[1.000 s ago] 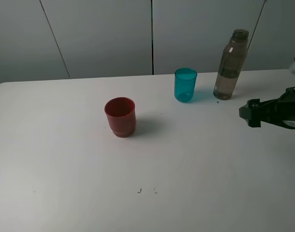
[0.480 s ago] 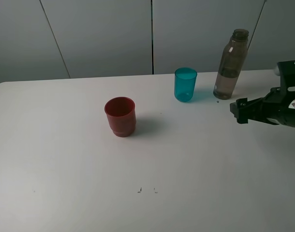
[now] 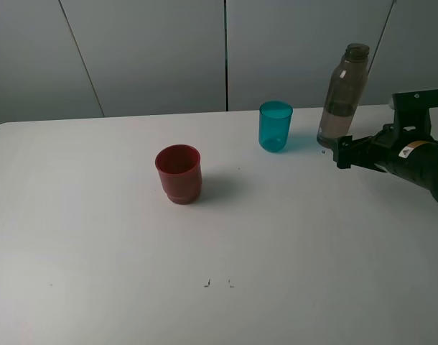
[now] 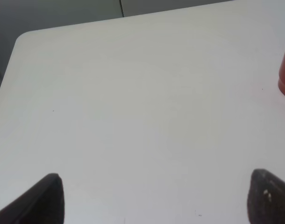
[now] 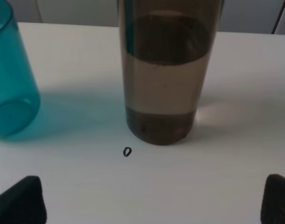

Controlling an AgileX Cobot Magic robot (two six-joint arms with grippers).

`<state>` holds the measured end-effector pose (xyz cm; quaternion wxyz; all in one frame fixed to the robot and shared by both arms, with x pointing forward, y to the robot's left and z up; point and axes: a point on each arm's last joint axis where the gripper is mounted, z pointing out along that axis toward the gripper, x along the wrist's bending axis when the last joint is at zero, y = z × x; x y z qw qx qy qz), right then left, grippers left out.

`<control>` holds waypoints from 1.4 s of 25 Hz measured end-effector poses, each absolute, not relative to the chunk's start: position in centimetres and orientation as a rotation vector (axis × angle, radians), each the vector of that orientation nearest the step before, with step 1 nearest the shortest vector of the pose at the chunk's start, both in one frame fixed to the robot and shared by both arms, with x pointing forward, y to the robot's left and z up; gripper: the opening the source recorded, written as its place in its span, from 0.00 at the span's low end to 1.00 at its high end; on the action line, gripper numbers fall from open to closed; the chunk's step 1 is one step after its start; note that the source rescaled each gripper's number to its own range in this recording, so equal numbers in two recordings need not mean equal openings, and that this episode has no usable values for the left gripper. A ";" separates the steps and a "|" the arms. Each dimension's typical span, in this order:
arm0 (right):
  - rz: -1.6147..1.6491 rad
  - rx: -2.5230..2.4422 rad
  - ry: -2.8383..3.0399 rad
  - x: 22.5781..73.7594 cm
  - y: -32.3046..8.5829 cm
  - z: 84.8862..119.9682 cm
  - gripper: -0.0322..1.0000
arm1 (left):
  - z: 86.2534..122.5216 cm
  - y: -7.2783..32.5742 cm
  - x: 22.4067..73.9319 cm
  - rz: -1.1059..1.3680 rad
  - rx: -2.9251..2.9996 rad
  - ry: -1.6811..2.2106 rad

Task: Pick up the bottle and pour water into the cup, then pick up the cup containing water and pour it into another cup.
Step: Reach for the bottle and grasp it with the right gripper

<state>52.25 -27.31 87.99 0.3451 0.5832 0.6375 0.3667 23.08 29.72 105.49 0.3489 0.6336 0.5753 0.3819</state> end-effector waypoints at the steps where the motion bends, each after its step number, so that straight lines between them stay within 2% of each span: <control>1: 0.958 1.510 1.653 52.7 -27.4 87.9 1.00 | 105.5 29.7 23.1 0.990 1.642 1.491; 35: 1.067 1.442 1.605 62.4 -27.3 85.0 1.00 | 105.5 29.7 23.1 0.990 1.642 1.491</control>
